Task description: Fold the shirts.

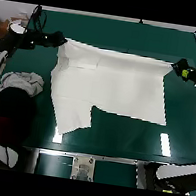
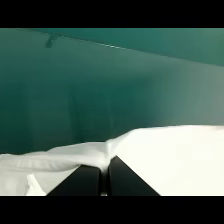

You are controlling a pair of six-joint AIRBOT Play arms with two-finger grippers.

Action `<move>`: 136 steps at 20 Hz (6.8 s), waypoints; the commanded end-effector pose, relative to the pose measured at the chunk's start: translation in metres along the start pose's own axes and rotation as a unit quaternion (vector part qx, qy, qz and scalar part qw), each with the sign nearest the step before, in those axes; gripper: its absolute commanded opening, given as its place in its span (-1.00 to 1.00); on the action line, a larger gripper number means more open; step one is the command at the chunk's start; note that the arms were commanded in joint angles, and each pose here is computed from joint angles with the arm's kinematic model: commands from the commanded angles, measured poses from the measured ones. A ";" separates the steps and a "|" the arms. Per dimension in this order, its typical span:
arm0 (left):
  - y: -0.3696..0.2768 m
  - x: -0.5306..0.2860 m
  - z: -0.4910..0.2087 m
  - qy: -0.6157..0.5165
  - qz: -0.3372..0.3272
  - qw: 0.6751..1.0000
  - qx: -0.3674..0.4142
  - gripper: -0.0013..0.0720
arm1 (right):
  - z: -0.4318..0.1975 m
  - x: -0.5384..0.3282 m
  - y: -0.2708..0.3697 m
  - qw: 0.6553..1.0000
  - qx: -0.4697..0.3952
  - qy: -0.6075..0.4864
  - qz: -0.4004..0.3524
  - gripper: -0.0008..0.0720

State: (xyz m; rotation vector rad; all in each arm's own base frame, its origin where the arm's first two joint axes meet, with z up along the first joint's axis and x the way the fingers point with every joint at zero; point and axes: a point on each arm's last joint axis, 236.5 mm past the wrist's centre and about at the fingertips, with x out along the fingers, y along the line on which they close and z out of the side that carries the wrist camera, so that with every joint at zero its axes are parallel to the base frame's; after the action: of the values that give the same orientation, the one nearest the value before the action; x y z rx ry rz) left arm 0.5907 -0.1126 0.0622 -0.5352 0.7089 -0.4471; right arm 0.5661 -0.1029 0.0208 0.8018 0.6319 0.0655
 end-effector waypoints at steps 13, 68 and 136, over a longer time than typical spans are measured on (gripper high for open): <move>0.050 -0.025 -0.094 0.225 0.025 0.974 -0.003 -0.90 | -0.074 -0.030 -0.037 0.976 -0.052 0.210 -0.038 -0.94; -0.004 -0.147 -0.363 0.391 0.127 0.901 -0.136 -0.90 | -0.309 -0.172 -0.111 0.929 0.220 0.206 -0.214 -0.94; -0.218 0.172 -0.290 0.256 -0.094 0.962 -0.008 -0.90 | -0.056 -0.145 0.121 0.929 -0.175 0.314 0.089 -0.94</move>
State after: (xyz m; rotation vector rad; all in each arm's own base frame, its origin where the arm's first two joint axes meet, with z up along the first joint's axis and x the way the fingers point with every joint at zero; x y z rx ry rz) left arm 0.4676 -0.4223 -0.0607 -0.4469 1.1640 -0.7461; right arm 0.4501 -0.0437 0.1071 0.5294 1.1649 0.5648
